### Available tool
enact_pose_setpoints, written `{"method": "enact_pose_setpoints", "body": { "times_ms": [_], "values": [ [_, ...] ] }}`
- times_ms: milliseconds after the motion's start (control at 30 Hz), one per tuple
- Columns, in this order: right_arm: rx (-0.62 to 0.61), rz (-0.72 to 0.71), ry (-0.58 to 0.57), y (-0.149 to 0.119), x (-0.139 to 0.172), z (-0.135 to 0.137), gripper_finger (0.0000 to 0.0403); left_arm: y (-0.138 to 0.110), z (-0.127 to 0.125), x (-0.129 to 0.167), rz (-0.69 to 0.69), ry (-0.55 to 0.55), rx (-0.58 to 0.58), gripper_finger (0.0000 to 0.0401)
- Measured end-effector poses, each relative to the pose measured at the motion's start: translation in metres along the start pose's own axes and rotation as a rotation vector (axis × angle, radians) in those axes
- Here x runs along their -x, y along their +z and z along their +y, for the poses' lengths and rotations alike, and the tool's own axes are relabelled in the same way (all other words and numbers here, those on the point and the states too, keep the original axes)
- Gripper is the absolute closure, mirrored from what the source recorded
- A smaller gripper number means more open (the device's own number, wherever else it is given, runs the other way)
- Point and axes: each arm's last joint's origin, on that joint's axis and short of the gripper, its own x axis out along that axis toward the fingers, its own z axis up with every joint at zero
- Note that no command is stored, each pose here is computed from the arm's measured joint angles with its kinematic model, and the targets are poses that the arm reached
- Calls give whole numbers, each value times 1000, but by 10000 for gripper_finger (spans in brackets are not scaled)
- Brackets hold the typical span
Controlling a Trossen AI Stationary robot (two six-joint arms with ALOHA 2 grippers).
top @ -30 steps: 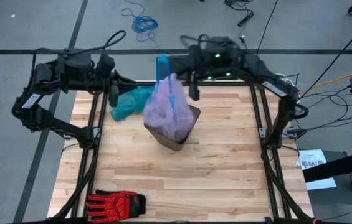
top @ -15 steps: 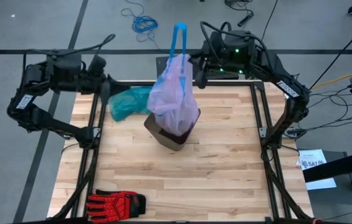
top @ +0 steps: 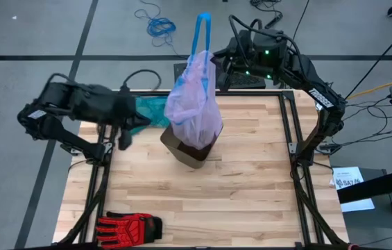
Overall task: Place trash/remove bag and relplace
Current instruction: Remove the pink trash bag from the black trash bin
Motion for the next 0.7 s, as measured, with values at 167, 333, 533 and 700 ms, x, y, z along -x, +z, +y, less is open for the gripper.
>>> {"method": "enact_pose_setpoints", "body": {
  "times_ms": [167, 333, 533, 700],
  "values": [
    [-3, -13, -5, 1, 0, -2, 403, 5, -15, -30, 77, 155, -259, 401],
    [-24, -15, -17, 1, -1, -5, 403, 7, -28, -52, 137, 110, -375, 401],
    [-25, -14, -19, 1, -1, -6, 403, 10, -31, -58, 121, 82, -367, 380],
    [-24, -14, -16, 1, -1, -6, 403, 15, -37, -78, 132, 139, -376, 343]
  ]
}}
